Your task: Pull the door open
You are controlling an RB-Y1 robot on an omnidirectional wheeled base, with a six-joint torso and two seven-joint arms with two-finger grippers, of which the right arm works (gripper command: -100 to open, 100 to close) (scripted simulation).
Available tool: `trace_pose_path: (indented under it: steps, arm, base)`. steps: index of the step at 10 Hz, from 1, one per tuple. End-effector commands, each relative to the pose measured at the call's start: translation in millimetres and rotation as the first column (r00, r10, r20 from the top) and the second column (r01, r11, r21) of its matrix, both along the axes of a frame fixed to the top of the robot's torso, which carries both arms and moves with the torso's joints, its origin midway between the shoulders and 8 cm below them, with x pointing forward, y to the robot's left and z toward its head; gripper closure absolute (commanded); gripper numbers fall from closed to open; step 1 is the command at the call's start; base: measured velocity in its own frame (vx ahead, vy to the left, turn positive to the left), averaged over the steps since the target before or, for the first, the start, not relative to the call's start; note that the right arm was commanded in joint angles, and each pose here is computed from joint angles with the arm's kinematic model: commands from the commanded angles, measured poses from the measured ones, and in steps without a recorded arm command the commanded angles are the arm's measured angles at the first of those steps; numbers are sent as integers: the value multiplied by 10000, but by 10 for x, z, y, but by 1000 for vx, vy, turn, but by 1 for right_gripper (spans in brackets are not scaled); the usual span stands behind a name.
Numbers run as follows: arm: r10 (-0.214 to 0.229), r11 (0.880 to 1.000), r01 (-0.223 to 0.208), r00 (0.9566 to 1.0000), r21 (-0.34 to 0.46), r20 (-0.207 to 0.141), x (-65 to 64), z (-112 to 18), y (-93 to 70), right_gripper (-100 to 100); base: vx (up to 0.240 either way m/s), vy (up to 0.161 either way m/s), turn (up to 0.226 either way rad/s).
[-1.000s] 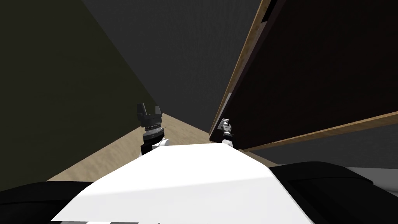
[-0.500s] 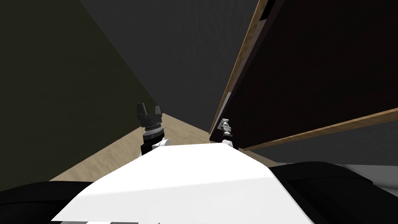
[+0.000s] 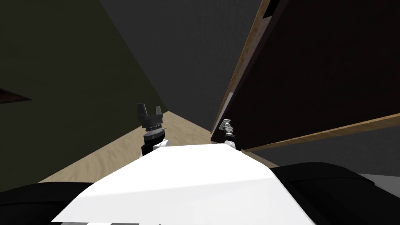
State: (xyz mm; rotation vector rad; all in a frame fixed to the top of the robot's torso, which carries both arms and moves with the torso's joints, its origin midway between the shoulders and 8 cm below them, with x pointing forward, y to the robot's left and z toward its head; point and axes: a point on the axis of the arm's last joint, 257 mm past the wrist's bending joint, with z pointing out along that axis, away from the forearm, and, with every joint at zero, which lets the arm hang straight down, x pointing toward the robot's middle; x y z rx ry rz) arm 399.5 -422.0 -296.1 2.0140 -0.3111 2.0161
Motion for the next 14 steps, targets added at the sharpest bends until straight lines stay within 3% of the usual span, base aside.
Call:
trace_pose_path:
  steps: [1,7,8,14]
  arm:
    - [205,9997,-205,9998,148,1,-6,-18,10,100]
    - [708,9967,-710,9975,401,61,-25,-1,-55,100]
    - [648,9972,-648,9979,370,10,-26,-19,-52,100]
    - [1206,9919,-1207,9927,404,45,-91,-9,15,100]
  base:
    - [-230,-30,246]
    - [-244,-67,223]
    - [-117,-18,59]
    - [-226,-26,143]
